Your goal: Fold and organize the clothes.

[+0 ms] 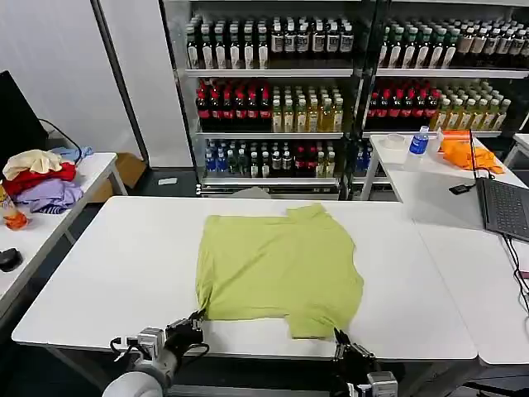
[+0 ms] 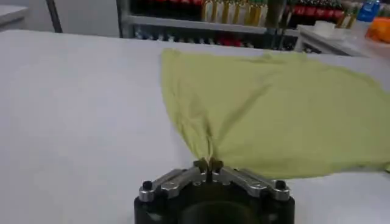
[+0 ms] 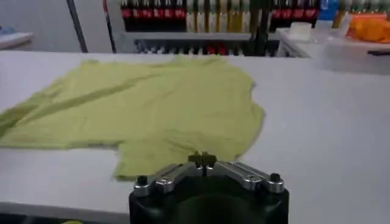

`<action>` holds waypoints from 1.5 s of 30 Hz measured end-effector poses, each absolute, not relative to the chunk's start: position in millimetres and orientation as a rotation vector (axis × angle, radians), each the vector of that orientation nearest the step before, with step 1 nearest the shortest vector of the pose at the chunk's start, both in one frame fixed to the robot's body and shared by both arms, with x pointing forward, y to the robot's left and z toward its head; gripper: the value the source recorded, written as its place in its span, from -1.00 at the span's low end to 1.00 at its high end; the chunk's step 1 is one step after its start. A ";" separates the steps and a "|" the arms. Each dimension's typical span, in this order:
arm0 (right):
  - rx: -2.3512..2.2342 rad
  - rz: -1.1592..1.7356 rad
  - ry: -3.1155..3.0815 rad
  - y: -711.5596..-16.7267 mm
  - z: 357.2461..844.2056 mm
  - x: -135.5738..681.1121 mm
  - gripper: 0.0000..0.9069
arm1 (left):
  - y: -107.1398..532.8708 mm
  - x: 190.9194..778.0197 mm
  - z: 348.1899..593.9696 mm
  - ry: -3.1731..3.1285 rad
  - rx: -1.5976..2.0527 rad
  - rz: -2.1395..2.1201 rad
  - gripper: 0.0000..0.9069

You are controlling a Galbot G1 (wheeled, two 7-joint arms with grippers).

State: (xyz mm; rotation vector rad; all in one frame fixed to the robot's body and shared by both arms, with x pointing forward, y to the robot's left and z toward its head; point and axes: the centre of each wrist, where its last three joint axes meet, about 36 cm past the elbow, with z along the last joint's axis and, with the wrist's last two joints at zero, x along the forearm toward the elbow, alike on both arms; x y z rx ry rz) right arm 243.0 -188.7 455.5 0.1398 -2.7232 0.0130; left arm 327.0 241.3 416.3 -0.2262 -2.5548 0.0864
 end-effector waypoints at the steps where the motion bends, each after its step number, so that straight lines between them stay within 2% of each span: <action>1: 0.144 0.012 -2.733 -189.7 459.2 241.5 -1.00 | 242.9 325.1 420.4 -2.561 -0.224 0.093 -0.93; 8: 0.170 0.001 -2.784 -191.9 473.9 240.2 -1.00 | 255.2 316.7 448.8 -2.614 -0.224 0.113 -0.93; 17: 0.214 0.015 -2.819 -193.6 473.0 256.9 -1.00 | 262.4 321.8 463.5 -2.653 -0.246 0.093 -0.93; 30: 0.249 0.095 -2.870 -199.9 460.9 316.4 -1.00 | 263.8 358.0 453.1 -2.661 -0.256 0.063 -0.93; 45: 0.264 0.194 -2.914 -202.2 440.3 388.2 -1.00 | 245.5 414.4 429.0 -2.640 -0.281 0.035 -0.93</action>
